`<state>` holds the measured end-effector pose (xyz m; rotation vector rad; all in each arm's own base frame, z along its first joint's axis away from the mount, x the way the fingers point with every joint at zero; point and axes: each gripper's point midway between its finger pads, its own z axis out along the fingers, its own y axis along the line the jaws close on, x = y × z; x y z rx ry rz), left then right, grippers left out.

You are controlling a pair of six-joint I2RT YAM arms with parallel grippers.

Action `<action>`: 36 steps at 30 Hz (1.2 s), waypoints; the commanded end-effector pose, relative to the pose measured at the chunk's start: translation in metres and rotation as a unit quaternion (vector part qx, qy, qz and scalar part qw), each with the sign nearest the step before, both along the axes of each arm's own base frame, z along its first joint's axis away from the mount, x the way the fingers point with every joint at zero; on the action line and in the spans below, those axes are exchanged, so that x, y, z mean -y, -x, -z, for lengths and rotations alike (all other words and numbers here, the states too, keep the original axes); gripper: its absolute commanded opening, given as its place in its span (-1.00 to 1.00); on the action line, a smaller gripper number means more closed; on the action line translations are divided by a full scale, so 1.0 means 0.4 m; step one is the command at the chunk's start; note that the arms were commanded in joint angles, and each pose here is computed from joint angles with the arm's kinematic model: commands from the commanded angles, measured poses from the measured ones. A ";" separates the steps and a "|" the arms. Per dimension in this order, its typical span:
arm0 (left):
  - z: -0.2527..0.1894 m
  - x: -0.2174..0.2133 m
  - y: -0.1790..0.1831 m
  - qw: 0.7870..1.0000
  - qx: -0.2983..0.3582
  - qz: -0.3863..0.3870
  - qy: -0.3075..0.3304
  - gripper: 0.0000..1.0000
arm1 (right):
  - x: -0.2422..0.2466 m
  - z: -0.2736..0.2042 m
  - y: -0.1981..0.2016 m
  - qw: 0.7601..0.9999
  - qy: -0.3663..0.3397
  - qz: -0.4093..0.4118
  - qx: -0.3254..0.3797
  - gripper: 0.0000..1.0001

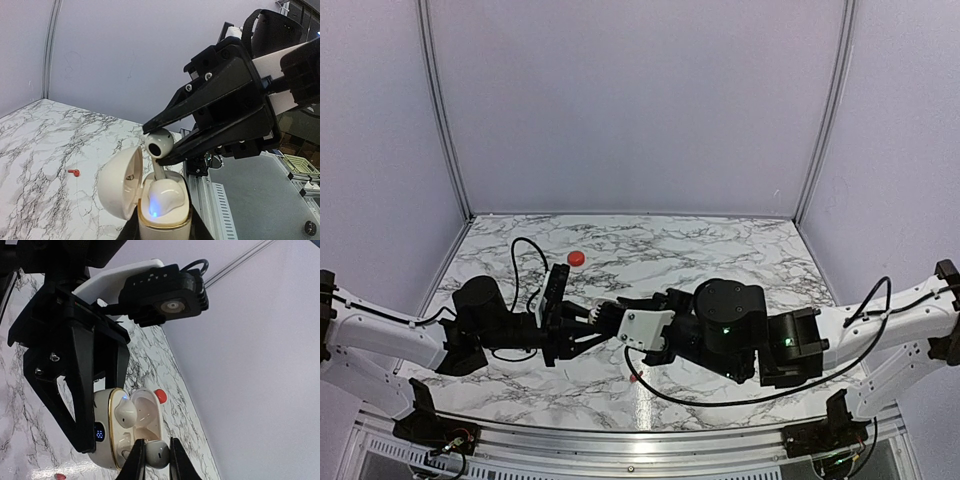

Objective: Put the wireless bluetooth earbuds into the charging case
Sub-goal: Insert the right earbud into the right side groove of the charging case.

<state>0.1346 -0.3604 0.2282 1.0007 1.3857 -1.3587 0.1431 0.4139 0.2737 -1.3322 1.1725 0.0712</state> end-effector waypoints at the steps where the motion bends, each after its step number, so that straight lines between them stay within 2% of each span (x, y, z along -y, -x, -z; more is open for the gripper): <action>1: -0.041 0.012 -0.005 1.000 0.011 0.005 0.019 -1.00 | -0.010 -0.002 0.009 0.999 0.021 0.005 0.033 -0.77; 36: -0.080 -0.001 0.005 0.999 0.041 0.006 0.036 -1.00 | -0.043 0.004 0.104 0.994 0.029 -0.110 -0.007 -0.71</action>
